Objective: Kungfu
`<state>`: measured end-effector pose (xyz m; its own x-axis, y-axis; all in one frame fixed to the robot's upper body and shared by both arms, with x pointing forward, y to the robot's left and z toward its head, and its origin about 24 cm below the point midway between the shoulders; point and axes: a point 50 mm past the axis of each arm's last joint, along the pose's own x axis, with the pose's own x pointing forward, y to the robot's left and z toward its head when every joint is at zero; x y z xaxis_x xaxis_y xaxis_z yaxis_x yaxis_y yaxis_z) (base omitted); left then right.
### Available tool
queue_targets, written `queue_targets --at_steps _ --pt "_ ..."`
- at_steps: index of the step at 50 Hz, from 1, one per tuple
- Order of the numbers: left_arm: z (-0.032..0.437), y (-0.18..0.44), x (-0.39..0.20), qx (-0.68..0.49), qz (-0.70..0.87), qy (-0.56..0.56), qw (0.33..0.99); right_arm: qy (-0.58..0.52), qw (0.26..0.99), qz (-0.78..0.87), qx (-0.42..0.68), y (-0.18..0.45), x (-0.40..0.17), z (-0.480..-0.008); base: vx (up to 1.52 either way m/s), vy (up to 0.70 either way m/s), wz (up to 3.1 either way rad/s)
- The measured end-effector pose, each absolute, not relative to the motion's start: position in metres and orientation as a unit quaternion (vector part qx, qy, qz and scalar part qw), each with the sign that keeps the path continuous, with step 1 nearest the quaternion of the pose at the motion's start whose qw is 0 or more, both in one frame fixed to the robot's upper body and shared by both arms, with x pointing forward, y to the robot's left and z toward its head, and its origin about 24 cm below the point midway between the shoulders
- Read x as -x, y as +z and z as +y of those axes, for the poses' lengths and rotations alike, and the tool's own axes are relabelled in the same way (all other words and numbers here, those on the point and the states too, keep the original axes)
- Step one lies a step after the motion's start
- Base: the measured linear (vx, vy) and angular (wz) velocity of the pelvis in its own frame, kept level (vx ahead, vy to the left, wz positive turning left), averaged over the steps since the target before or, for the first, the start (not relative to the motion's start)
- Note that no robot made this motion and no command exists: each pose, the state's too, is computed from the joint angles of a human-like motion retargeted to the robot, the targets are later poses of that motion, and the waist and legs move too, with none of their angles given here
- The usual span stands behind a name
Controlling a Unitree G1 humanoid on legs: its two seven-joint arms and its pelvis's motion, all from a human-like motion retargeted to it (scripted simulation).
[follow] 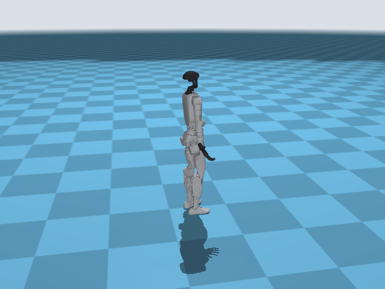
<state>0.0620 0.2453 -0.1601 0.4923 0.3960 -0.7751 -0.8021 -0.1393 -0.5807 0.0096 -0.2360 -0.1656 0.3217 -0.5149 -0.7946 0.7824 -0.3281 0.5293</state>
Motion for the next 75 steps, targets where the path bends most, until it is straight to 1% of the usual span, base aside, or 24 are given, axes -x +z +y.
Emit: queue_targets --at_steps 8,15,20,22,23,25,26,27,28,29,30,32,33,35,37,42,44,50,57,63,69,75 --pt "0.257 -0.159 -0.051 0.53 0.238 0.458 0.673 -0.564 0.588 0.158 -0.557 -0.165 -0.001 -0.242 -0.03 0.01 -0.01" --pt "0.27 -0.154 -0.061 0.511 0.23 0.444 0.699 -0.54 0.625 0.195 -0.529 -0.162 0.0 -0.252 -0.07 0.02 0.02" --pt "0.286 -0.148 -0.066 0.463 0.256 0.424 0.735 -0.521 0.657 0.242 -0.488 -0.16 0.0 -0.264 -0.1 0.02 0.05" --pt "0.294 -0.146 -0.061 0.406 0.311 0.398 0.762 -0.498 0.688 0.313 -0.426 -0.159 0.0 -0.271 -0.06 -0.01 0.4" --pt "0.298 -0.145 -0.056 0.359 0.35 0.373 0.781 -0.473 0.71 0.363 -0.376 -0.158 0.0 -0.273 0.0 0.0 0.0" --pt "0.311 -0.141 -0.044 0.206 0.453 0.288 0.818 -0.378 0.764 0.476 -0.218 -0.157 0.0 -0.278 0.01 0.0 -0.8" --pt "0.319 -0.137 -0.04 0.09 0.513 0.214 0.827 -0.292 0.787 0.532 -0.114 -0.155 0.0 -0.283 0.0 0.03 -0.82" --pt "0.325 -0.134 -0.038 -0.031 0.561 0.129 0.817 -0.199 0.793 0.575 -0.009 -0.153 -0.001 -0.288 -0.03 0.06 -0.41" --pt "0.33 -0.132 -0.04 -0.158 0.594 0.034 0.788 -0.099 0.781 0.608 0.097 -0.151 -0.003 -0.294 -0.05 0.09 -0.13" --pt "0.334 -0.129 -0.044 -0.276 0.606 -0.073 0.742 -0.002 0.754 0.626 0.198 -0.148 -0.006 -0.302 -0.06 0.1 0.13" --pt "0.337 -0.127 -0.048 -0.383 0.603 -0.182 0.676 0.092 0.71 0.633 0.295 -0.144 -0.009 -0.311 -0.01 0.09 0.15" --pt "0.338 -0.126 -0.054 -0.522 0.577 -0.346 0.524 0.234 0.624 0.601 0.442 -0.139 -0.021 -0.32 0.07 0.04 0.05" --pt "0.337 -0.126 -0.057 -0.566 0.553 -0.4 0.463 0.285 0.589 0.575 0.491 -0.138 -0.026 -0.32 0.11 0.01 0.07" --pt "0.331 -0.129 -0.061 -0.621 0.499 -0.458 0.395 0.347 0.552 0.529 0.543 -0.14 -0.033 -0.314 0.1 0.0 0.13" --pt "0.323 -0.132 -0.063 -0.63 0.474 -0.471 0.396 0.358 0.56 0.521 0.536 -0.144 -0.031 -0.305 0.11 0.01 0.31" --pt "0.308 -0.14 -0.056 -0.556 0.521 -0.469 0.446 0.328 0.609 0.573 0.439 -0.153 -0.015 -0.284 0.14 -0.01 0.13" --pt "0.307 -0.14 -0.058 -0.55 0.522 -0.465 0.457 0.329 0.614 0.578 0.425 -0.155 -0.015 -0.28 0.07 0.01 -0.04" --pt "0.308 -0.14 -0.055 -0.555 0.525 -0.471 0.441 0.359 0.598 0.564 0.443 -0.155 -0.025 -0.277 0.01 0.01 -0.01" --pt "0.306 -0.142 -0.047 -0.54 0.538 -0.463 0.453 0.359 0.605 0.572 0.422 -0.157 -0.028 -0.272 0.0 0.04 -0.08" --pt "0.308 -0.14 -0.052 -0.546 0.533 -0.457 0.457 0.369 0.602 0.566 0.425 -0.157 -0.033 -0.27 -0.03 0.05 -0.21" --pt "0.31 -0.14 -0.05 -0.529 0.55 -0.439 0.474 0.346 0.623 0.569 0.41 -0.158 -0.039 -0.266 -0.06 0.01 -0.45" --pt "0.305 -0.142 -0.051 -0.528 0.549 -0.446 0.47 0.328 0.644 0.568 0.392 -0.158 -0.039 -0.264 -0.06 0.05 -0.01"
